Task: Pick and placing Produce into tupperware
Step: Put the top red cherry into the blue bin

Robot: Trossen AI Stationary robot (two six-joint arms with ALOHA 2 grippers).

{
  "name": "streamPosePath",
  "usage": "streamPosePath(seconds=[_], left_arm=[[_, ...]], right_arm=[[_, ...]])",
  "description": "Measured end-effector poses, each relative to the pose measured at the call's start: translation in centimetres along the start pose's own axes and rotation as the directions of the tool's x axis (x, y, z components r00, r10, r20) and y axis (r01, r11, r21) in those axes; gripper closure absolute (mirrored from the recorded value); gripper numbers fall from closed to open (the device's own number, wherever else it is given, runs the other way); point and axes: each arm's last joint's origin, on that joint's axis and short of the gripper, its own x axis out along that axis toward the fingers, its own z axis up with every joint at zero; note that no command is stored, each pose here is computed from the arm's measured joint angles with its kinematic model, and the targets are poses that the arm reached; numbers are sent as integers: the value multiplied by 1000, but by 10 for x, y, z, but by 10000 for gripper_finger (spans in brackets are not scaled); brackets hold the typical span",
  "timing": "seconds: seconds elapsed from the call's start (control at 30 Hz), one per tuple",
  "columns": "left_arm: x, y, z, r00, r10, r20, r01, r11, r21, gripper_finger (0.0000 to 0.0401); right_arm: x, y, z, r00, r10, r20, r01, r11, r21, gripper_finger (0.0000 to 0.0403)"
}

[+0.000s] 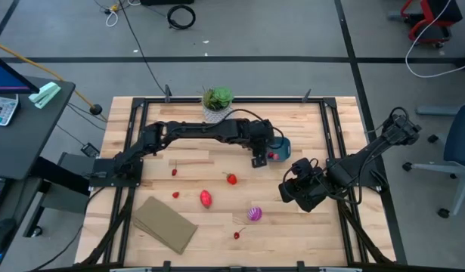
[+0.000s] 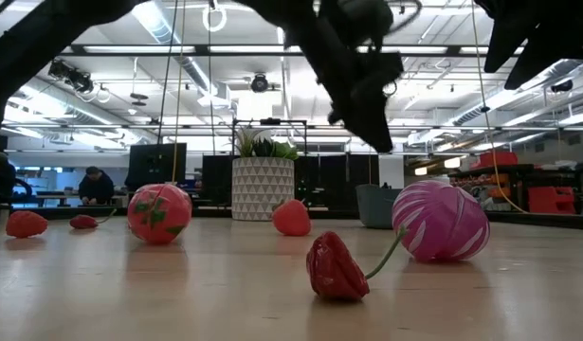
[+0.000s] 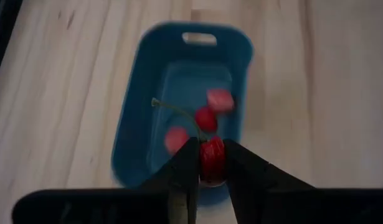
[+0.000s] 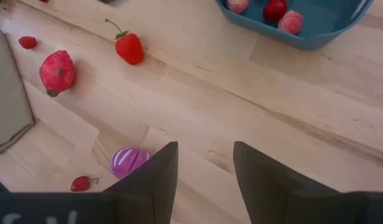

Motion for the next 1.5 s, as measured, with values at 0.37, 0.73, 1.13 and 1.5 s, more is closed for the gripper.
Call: streamPosePath(seconds=[0.37,0.73,1.13,1.5], left_arm=[[49,13,-24,997,15,-80,-20,997,-69,326],[51,14,-26,996,15,-94,-21,998,-59,273],[-21,17,-20,969,1,-246,-15,998,-57,231],[-169,-20,-32,874,-109,-473,10,978,-208,249]], right_arm=[[0,1,1,1000,11,21,-11,1000,11,239],[0,1,1,1000,11,20,-11,1000,11,239],[0,2,0,1000,22,16,-23,1000,15,239],[0,2,0,1000,26,17,-26,1000,10,239]])
